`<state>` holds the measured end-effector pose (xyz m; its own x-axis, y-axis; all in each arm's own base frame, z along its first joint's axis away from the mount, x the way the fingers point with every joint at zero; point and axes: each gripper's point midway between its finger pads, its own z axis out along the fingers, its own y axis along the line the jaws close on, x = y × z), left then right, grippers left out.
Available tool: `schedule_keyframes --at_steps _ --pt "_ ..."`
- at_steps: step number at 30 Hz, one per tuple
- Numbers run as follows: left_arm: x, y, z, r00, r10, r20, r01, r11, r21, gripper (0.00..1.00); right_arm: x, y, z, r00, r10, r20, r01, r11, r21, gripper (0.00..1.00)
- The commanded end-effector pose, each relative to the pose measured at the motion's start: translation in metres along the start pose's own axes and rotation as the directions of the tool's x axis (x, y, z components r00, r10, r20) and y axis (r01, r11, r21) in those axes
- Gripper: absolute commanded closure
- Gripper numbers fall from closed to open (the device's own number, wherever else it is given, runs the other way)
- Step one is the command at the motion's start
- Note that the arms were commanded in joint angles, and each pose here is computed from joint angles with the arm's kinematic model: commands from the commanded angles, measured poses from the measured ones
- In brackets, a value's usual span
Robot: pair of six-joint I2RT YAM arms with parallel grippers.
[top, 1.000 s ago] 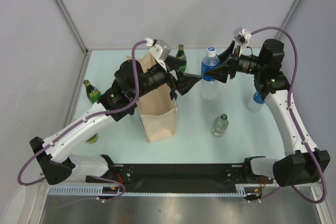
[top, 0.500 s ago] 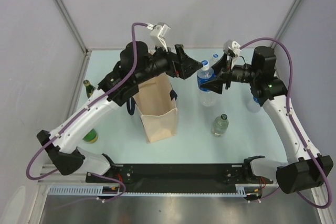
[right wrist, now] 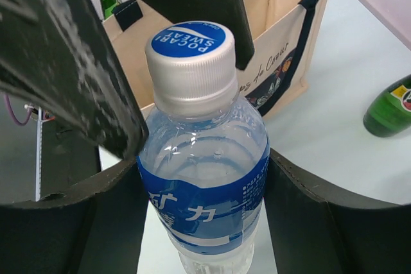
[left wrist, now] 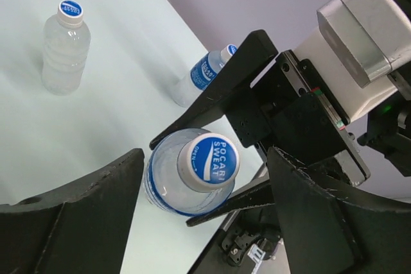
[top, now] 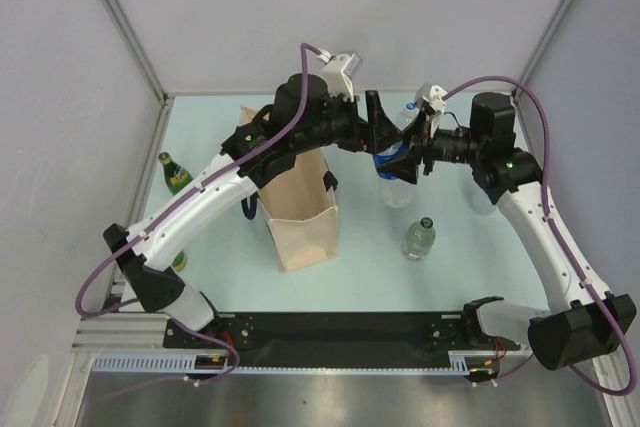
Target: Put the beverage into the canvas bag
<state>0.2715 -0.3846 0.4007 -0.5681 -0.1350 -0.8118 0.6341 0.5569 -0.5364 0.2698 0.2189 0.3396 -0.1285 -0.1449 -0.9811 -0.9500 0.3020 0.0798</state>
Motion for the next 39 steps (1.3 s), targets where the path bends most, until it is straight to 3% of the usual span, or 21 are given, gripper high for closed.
schedule_keyframes --at_steps 1,11,19,21,26,29,35,36,39 --pt "-0.008 -0.007 0.002 0.999 0.048 0.014 -0.048 0.998 -0.034 0.19 -0.030 0.003 -0.004 0.991 -0.118 0.060 0.117 0.993 0.017 1.00" --pt "-0.006 0.007 0.014 0.992 0.127 -0.008 -0.127 0.981 -0.144 0.37 -0.028 0.000 -0.001 0.992 -0.110 0.056 0.109 0.994 0.019 1.00" --pt "-0.011 0.006 0.015 0.986 0.165 -0.007 -0.164 0.974 -0.155 0.65 -0.023 -0.005 0.001 0.994 -0.102 0.045 0.100 0.994 0.030 1.00" --pt "-0.013 0.004 0.015 0.985 0.172 -0.003 -0.171 0.974 -0.151 0.78 -0.021 -0.006 0.002 0.994 -0.098 0.041 0.097 0.995 0.034 1.00" --pt "-0.013 0.002 0.012 0.982 0.188 -0.008 -0.188 0.973 -0.134 1.00 -0.022 -0.008 0.003 0.995 -0.088 0.048 0.086 0.995 0.040 1.00" --pt "-0.015 0.001 0.010 0.980 0.199 -0.002 -0.198 0.971 -0.136 1.00 -0.021 -0.008 0.005 0.997 -0.058 0.055 0.056 0.998 0.038 0.92" --pt "-0.031 -0.001 0.001 0.973 0.226 0.046 -0.218 0.966 -0.135 1.00 -0.022 -0.008 0.006 0.997 -0.029 0.069 0.027 0.999 0.035 0.52" --pt "-0.033 -0.001 0.000 0.972 0.227 0.052 -0.219 0.966 -0.136 1.00 -0.023 -0.008 0.006 0.997 -0.029 0.071 0.027 0.999 0.035 0.41" --pt "-0.045 -0.002 -0.007 0.971 0.226 0.083 -0.214 0.967 -0.136 1.00 -0.025 -0.006 0.005 0.997 -0.034 0.075 0.032 0.999 0.031 0.27"
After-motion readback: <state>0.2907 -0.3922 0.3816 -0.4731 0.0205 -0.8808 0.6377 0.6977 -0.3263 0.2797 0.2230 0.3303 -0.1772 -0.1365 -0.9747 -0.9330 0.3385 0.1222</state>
